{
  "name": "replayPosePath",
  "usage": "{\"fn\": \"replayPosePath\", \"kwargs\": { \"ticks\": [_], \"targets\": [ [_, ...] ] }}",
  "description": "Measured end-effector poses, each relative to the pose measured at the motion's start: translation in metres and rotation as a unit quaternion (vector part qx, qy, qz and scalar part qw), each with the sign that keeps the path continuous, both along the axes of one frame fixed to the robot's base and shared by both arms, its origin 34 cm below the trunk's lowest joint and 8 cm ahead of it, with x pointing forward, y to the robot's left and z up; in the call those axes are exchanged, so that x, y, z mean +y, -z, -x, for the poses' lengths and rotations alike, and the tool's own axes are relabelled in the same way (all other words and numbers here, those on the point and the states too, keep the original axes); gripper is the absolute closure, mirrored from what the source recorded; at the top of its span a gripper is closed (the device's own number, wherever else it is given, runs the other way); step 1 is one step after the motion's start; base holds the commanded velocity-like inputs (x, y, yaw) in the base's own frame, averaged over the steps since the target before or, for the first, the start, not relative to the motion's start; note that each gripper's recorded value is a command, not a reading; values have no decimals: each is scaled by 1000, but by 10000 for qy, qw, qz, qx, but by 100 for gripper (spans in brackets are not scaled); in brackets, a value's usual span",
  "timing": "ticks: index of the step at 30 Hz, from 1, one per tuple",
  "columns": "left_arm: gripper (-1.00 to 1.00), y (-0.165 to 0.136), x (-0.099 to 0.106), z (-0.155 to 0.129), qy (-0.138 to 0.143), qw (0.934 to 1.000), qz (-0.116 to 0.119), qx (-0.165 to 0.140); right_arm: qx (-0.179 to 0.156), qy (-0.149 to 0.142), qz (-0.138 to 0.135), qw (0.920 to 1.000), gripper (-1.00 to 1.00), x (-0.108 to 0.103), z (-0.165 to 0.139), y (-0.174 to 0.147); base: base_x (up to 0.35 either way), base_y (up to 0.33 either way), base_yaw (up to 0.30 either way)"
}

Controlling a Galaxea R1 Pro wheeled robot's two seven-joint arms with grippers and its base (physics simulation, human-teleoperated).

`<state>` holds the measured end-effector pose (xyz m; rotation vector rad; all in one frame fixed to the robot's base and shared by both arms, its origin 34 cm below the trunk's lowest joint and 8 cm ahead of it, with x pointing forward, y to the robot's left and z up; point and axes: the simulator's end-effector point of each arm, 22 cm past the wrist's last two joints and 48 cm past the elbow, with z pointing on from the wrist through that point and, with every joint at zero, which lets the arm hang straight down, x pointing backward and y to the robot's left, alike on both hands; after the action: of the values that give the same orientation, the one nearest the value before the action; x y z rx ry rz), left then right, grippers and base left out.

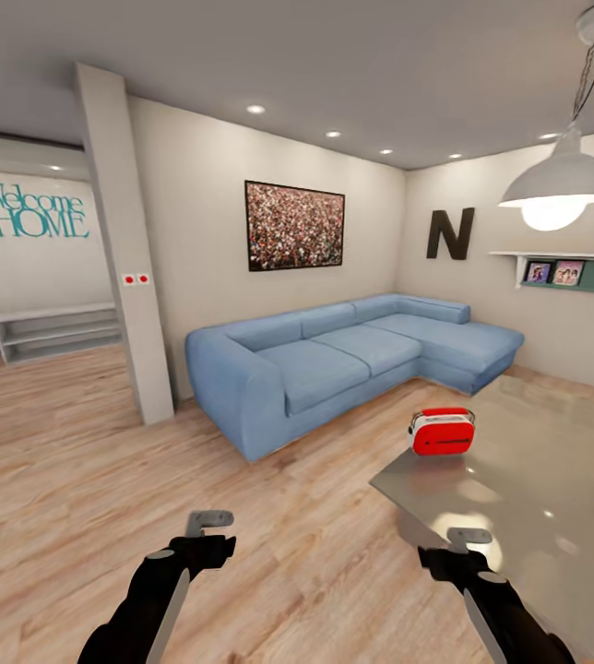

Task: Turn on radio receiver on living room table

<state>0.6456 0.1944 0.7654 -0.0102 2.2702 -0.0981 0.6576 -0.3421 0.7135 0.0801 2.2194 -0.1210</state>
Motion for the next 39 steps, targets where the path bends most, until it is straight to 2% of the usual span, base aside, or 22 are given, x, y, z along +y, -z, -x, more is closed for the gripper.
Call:
{"fn": "replayPosePath", "kwargs": {
  "ticks": [18,39],
  "targets": [
    [-100,0,0,0,-1,10000,2,-1,-4,1,0,10000,-100,0,0,0,260,218,-12],
    [-100,4,-1,3,10,10000,-11,49,-48,0,1,10000,-100,0,-1,-4,268,152,-256]
  ]
}}
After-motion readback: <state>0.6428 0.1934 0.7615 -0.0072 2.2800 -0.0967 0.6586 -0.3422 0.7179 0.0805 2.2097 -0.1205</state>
